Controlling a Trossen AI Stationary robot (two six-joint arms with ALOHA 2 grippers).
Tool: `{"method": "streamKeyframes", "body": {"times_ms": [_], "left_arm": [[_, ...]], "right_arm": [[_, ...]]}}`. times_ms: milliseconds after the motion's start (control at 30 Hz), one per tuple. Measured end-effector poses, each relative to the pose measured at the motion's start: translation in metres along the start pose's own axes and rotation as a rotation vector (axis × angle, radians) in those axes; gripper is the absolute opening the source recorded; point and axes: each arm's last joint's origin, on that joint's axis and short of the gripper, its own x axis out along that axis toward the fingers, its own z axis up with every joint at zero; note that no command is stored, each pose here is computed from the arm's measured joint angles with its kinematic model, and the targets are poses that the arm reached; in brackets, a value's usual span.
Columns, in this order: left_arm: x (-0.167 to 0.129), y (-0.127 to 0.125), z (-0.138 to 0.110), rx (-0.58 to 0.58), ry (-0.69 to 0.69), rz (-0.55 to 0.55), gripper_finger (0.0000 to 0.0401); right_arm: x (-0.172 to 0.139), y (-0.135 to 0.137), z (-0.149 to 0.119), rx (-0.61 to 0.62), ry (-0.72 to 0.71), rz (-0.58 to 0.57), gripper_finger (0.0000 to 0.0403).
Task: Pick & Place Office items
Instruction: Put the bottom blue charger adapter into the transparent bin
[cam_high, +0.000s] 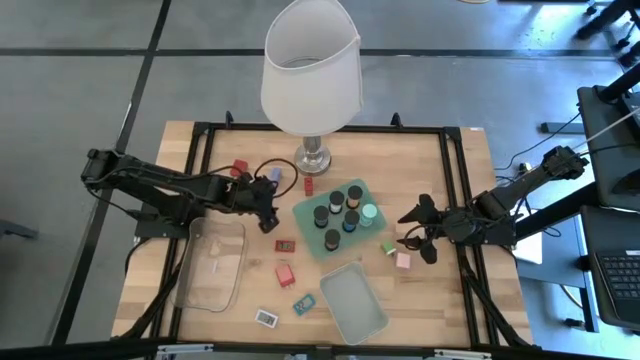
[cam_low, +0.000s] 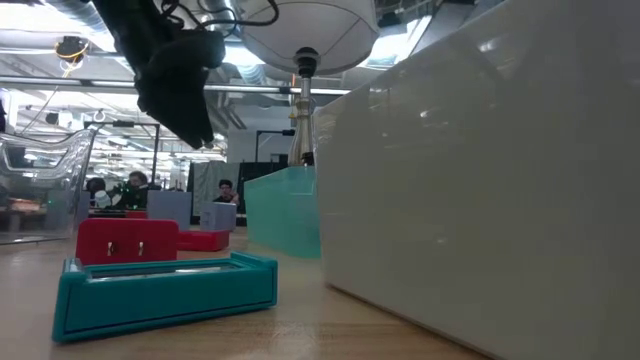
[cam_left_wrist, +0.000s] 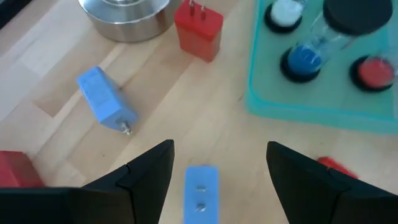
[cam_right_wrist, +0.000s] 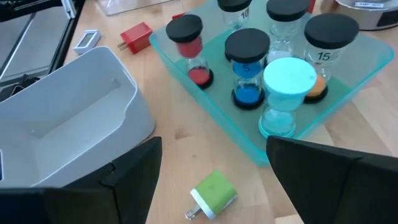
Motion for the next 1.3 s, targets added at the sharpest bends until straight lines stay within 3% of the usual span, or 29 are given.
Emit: {"method": "streamKeyframes", "body": {"times_ms": [300,433,700,967,1300], "left_arm": [[0.010,0.010,-0.019,-0.013,0.064,0.098,0.0280],[0.016,0.010,-0.027,-0.056,0.118,0.042,0.0312],[0.029,0.012,-0.038,-0.075,0.093,0.009,0.0349],[0.041,0.019,-0.046,-0.112,0.086,0.000,0.0346],[0.052,0.032,-0.054,-0.152,0.124,-0.001,0.0292]], "right_arm": [[0.000,0.000,0.000,0.000,0.000,0.000,0.0291],[0.000,0.000,0.000,0.000,0.000,0.000,0.0291],[0.000,0.000,0.000,-0.001,0.000,-0.001,0.0291],[0.000,0.000,0.000,-0.001,-0.001,-0.002,0.0291],[0.000,0.000,0.000,-0.001,-0.002,-0.003,0.0291]]}}
